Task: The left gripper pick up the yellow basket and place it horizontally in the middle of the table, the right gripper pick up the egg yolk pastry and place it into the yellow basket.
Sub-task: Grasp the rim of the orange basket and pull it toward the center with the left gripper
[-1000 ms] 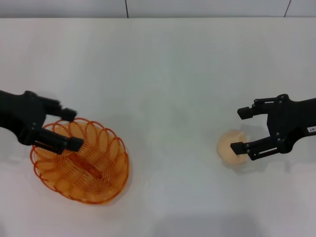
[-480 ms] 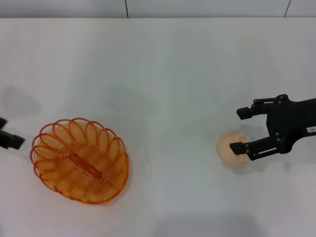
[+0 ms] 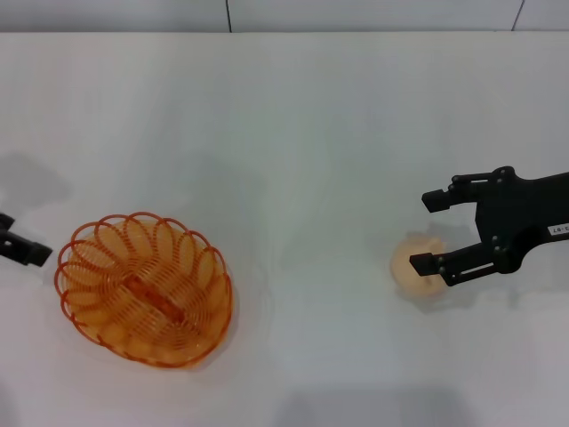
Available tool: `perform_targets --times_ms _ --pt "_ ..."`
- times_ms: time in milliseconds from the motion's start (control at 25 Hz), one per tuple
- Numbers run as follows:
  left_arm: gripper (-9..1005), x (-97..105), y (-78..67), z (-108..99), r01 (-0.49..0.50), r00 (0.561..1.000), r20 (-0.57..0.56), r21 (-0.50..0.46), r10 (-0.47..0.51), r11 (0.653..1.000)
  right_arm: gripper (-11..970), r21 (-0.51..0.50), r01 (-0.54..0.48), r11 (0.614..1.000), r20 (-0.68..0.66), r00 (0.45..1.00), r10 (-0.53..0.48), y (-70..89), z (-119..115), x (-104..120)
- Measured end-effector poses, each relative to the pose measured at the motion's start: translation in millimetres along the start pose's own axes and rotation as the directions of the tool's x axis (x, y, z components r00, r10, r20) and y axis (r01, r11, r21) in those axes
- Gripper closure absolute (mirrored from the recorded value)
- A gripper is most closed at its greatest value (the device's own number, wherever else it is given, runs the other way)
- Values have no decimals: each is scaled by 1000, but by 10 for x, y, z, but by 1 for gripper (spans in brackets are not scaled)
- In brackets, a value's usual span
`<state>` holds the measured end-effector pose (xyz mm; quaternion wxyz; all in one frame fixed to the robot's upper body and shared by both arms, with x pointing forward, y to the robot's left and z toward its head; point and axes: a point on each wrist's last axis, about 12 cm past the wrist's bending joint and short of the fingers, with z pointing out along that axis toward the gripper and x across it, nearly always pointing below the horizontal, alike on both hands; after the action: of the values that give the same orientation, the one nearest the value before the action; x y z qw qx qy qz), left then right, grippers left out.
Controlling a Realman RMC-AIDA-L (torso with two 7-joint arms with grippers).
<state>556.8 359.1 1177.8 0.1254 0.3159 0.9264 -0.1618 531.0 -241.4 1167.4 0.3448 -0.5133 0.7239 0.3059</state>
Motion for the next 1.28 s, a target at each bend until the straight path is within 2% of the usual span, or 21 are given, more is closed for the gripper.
perform_targets --times_ms 560,1080,1280 --pt "138 -107 -15 298 -2 1000 -17 35 3 999 86 -5 -4 1000 10 1000 4 8 2 -8" --pt "259 -133 -37 451 -6 1000 -16 54 7 999 86 -12 -12 1000 9 1000 13 7 12 7" --pt "269 -146 -41 511 -12 1000 -17 55 13 998 86 -14 -16 1000 8 1000 16 10 12 19"
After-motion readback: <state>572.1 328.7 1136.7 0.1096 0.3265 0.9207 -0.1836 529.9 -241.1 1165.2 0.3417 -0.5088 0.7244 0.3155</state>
